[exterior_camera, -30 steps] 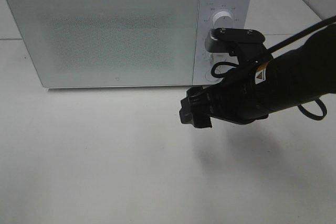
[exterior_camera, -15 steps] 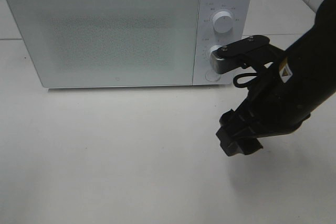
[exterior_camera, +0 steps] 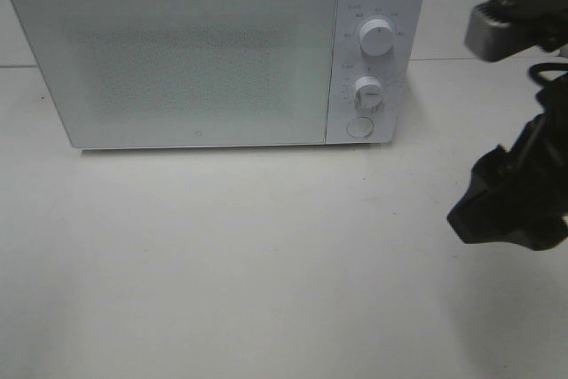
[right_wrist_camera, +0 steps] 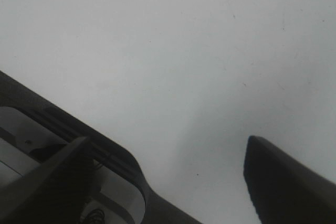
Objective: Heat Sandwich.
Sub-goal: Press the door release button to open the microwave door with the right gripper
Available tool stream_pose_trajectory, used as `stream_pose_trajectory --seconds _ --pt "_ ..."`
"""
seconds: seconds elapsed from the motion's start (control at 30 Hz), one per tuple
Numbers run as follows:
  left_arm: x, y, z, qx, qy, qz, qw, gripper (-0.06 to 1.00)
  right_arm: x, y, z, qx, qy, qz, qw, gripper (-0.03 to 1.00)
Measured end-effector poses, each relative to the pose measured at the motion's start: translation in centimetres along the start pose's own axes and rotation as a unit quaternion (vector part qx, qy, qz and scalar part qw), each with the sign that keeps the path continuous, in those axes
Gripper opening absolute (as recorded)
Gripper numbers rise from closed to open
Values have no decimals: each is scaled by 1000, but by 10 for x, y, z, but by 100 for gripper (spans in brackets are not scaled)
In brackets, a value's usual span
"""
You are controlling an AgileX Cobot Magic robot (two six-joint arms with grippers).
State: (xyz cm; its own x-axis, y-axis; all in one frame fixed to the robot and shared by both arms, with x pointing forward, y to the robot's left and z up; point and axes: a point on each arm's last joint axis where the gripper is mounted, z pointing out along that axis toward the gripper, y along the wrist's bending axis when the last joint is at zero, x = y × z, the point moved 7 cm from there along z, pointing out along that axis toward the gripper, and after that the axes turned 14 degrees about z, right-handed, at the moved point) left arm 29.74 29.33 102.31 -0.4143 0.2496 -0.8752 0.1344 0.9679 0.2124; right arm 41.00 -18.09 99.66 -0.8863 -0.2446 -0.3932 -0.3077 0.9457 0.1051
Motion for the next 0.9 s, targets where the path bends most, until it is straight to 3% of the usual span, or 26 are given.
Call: stream_pose_trajectory --seconds 0.23,0.53,0.8,0.9 --pt "0 0 0 0 0 0 1000 99 21 -9 -54 -30 -91 3 995 77" --pt "0 0 0 0 0 0 1000 99 63 -26 -78 -52 -177 10 983 77" --pt "0 0 0 0 0 0 1000 99 85 -50 -83 -15 -238 79 968 77" --pt "0 0 0 0 0 0 1000 99 96 -59 -87 8 -275 116 954 77"
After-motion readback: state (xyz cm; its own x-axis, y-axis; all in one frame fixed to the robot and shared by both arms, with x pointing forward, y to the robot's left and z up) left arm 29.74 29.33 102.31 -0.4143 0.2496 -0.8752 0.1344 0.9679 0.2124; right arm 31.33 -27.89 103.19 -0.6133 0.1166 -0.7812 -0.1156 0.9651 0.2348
